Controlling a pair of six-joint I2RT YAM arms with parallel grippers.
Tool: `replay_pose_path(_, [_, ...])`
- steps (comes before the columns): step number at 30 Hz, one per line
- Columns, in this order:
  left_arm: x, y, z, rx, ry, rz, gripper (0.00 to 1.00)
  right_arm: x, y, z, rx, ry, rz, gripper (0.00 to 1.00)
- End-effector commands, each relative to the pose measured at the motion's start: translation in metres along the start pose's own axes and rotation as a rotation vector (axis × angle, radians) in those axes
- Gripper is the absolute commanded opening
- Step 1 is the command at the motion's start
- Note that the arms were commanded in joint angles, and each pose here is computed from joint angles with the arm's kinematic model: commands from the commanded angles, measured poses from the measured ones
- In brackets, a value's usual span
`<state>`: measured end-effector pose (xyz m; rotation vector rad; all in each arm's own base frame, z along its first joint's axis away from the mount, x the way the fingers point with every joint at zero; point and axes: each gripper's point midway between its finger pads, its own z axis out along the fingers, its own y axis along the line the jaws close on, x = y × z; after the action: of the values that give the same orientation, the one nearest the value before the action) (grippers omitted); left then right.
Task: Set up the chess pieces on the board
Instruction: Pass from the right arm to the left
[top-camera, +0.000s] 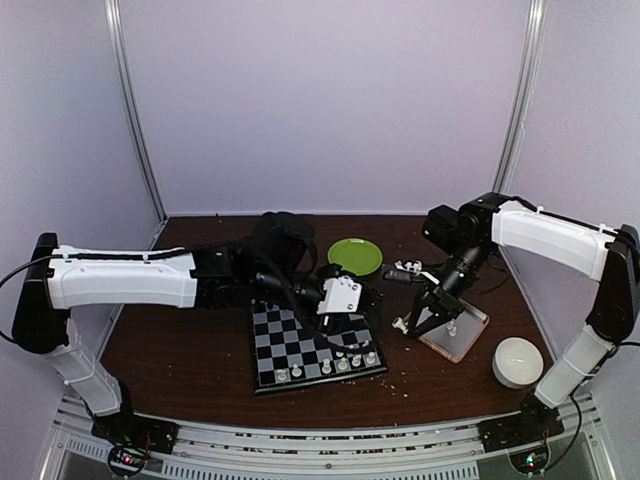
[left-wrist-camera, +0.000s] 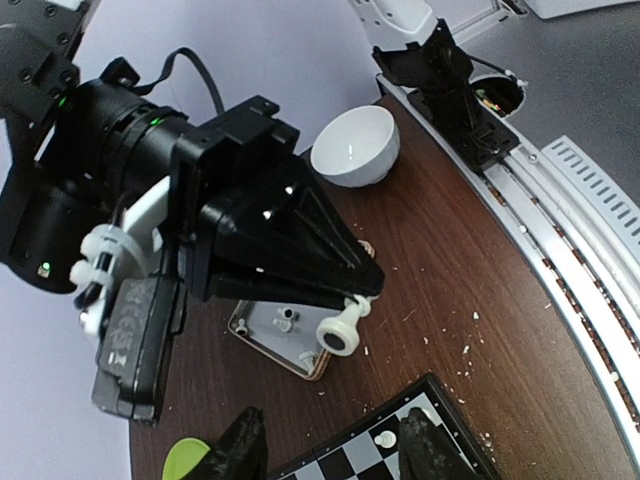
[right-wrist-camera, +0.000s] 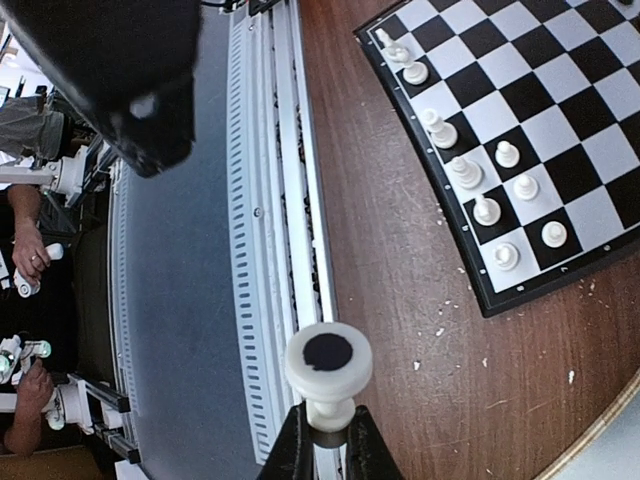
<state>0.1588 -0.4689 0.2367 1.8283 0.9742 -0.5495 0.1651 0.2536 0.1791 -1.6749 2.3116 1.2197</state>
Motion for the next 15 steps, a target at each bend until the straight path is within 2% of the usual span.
replay_pose_path(1, [-0.008,0.004,0.006,-0.013,0.012,0.119,0.46,-0.002,0.016,0.005,-0.068,0.014,-0.035,0.08])
replay_pose_path(9, [-0.008,-0.007,0.035,-0.005,0.075,0.206,0.45,-0.005,0.023,0.008,-0.133,0.03,-0.035,0.09])
replay_pose_path(15, [-0.012,-0.012,0.051,-0.002,0.078,0.243,0.45,-0.004,0.023,0.01,-0.133,0.033,-0.032,0.09])
